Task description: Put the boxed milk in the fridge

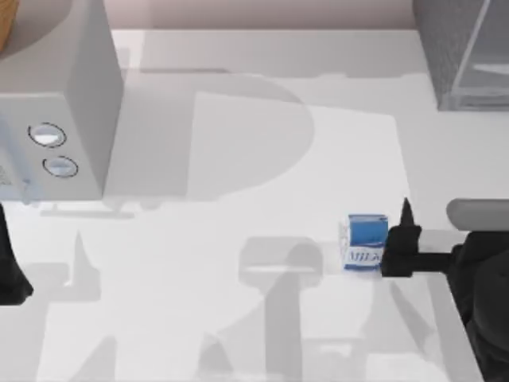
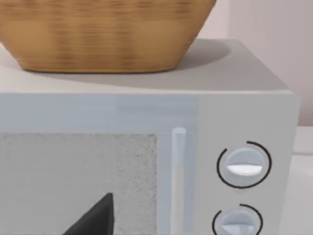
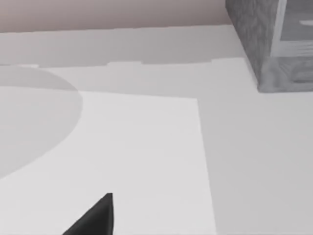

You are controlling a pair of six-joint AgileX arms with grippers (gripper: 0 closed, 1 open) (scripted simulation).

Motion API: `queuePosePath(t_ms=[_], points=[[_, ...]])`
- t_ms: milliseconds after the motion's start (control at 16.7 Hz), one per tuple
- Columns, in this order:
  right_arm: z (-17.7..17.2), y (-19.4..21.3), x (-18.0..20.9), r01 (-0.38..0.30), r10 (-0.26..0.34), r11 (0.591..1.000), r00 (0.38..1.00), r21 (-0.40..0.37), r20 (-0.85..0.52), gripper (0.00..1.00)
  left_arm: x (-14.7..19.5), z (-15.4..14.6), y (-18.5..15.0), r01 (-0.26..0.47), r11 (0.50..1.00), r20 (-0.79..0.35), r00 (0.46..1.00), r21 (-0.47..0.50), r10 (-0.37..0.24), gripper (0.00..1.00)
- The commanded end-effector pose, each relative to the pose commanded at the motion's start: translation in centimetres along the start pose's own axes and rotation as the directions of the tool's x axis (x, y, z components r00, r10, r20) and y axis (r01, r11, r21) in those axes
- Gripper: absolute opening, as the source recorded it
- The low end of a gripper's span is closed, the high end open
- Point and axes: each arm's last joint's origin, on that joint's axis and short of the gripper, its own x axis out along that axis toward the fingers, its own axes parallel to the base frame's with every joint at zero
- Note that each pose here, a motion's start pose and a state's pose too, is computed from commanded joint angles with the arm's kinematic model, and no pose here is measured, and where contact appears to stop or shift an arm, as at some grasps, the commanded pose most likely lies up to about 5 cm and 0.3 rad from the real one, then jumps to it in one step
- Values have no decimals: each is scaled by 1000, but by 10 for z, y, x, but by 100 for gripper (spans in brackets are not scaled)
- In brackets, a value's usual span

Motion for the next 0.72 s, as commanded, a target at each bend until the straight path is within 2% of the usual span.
queuePosePath(t_ms=[360,720], points=[[-48,46,7,7,-5,999,999,-32,45,100,0,0,0,0,1000,0,1000,0,0,100],[-85,67,7,16,-11,999,996,-44,92,100,0,0,0,0,1000,0,1000,0,0,100]])
